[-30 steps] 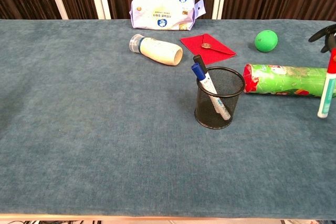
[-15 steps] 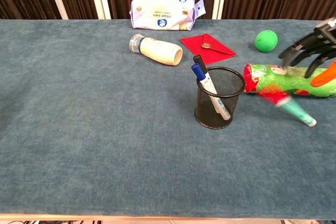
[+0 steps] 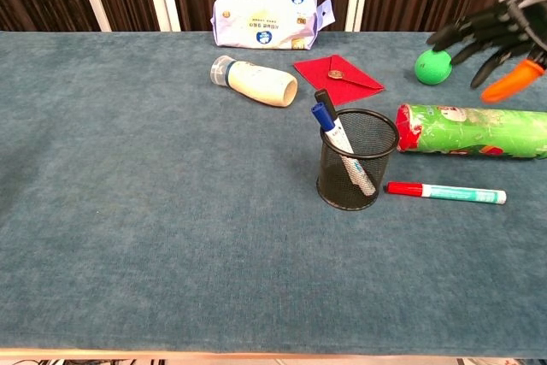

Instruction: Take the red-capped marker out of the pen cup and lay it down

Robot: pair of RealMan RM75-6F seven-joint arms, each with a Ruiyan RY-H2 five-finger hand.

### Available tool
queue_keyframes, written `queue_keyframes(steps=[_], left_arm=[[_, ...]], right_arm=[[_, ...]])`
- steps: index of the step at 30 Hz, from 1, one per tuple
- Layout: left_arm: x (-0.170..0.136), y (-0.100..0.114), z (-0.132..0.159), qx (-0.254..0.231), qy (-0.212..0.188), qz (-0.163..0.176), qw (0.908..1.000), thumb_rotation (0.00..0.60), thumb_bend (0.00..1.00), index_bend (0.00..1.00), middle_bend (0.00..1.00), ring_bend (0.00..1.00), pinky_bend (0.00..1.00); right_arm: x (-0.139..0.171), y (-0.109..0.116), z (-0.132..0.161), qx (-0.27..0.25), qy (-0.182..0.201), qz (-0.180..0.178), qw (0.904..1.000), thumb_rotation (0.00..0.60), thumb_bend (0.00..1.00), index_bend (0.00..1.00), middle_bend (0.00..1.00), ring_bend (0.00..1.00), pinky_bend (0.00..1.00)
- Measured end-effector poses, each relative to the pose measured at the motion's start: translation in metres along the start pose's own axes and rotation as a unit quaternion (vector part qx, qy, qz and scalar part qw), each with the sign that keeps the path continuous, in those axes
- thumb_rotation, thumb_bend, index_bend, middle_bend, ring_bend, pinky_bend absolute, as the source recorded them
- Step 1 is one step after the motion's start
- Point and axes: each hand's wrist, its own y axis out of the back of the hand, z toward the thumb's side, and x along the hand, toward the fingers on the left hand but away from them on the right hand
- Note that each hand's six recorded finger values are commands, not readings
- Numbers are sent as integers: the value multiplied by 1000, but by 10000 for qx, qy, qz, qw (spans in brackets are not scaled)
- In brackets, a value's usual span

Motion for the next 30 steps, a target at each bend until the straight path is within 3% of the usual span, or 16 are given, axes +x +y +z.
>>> queue_keyframes(steps=[3,6,10,14,22,26,30], left_arm=[[0,-1,0,2,2,-20,10000,600,525,121,0,54,62],[0,-2,1,27,-10,-36,10000,600,525,121,0,54,61],[-1,-3,2,59,-23,-61,10000,600,525,121,0,54,48],[-1,-3,4,79,-53,-60,9999,600,526,121,1,54,44],[-1,-2,4,46,-74,-35,10000,600,525,121,1,53,43],[-2,-1,4,59,-99,-26,9999,600,525,124,1,54,43],[-2,0,5,65,-124,-1,9999,600,526,124,3,53,42]], right_arm=[[6,11,-2,488,155,-456,9976,600,118,92,0,100,230],[21,21,-4,1066,266,-1079,9881,600,118,93,0,99,230],[58,27,-13,1586,236,-2002,9666,600,118,93,0,95,230],[95,17,-31,1917,-41,-2576,9470,600,118,92,0,94,230],[142,-33,-71,2428,-700,-3170,9142,600,118,92,0,94,230],[155,-62,-88,2445,-932,-3187,9110,600,119,92,0,94,230],[158,-76,-96,2539,-1023,-3142,9090,600,118,92,0,94,230]])
